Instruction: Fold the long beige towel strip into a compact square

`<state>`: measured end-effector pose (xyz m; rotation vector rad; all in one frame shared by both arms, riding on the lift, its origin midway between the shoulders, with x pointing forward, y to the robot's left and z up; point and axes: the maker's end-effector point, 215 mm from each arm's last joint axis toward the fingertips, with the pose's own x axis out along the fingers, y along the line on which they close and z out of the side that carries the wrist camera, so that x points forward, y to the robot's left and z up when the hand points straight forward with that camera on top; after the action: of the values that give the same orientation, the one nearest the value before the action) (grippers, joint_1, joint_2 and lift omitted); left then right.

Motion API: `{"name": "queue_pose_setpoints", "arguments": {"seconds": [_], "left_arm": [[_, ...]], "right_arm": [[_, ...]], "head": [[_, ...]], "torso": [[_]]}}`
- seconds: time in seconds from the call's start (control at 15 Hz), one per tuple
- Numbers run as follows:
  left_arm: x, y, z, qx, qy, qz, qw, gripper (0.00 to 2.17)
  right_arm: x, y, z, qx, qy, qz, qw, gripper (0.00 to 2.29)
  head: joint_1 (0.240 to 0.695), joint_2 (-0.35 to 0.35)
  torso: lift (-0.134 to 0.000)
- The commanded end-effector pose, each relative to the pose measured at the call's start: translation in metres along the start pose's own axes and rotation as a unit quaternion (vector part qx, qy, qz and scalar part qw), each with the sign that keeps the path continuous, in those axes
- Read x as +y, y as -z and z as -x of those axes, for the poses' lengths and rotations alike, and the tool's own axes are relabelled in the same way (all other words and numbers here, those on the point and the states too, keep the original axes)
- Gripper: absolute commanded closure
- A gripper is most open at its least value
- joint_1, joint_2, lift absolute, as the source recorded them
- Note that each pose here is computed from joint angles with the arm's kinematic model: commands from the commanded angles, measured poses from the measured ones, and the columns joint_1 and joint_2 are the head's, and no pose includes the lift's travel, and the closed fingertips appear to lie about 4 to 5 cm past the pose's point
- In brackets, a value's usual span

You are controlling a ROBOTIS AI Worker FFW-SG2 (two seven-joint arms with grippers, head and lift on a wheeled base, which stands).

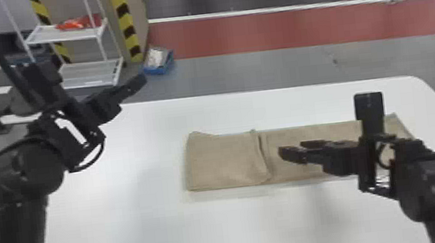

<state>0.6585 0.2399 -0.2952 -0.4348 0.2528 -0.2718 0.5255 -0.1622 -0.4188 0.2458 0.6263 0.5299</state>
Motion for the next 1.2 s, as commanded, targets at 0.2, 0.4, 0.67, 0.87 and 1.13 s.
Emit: {"name": "queue_pose_setpoints", "arguments": {"seconds": [0.2, 0.4, 0.67, 0.87, 1.13], "left_arm": [[0.020, -0.029, 0.014, -0.068, -0.022, -0.074, 0.9947, 0.21], [0.019, -0.023, 0.017, -0.067, -0.015, -0.079, 0.9945, 0.21], [0.019, -0.020, 0.019, -0.066, -0.010, -0.079, 0.9946, 0.21], [0.019, -0.017, 0.020, -0.065, -0.006, -0.077, 0.9949, 0.21], [0.013, -0.007, 0.020, -0.060, 0.002, -0.071, 0.9957, 0.21]], "right_arm": [[0.000, -0.001, -0.027, 0.013, -0.005, -0.004, 0.9999, 0.38], [0.006, -0.001, -0.041, 0.020, -0.008, 0.001, 0.9998, 0.38], [0.016, 0.004, -0.057, 0.029, -0.030, -0.015, 0.9990, 0.38], [0.031, 0.004, -0.063, 0.031, -0.051, -0.025, 0.9979, 0.41], [0.041, 0.011, -0.068, 0.045, -0.069, -0.045, 0.9956, 0.47]], "head": [[0.693, 0.099], [0.687, 0.110], [0.690, 0.121], [0.694, 0.135], [0.695, 0.151]], "torso": [[-0.124], [-0.124], [-0.124], [-0.124], [-0.124]]}}
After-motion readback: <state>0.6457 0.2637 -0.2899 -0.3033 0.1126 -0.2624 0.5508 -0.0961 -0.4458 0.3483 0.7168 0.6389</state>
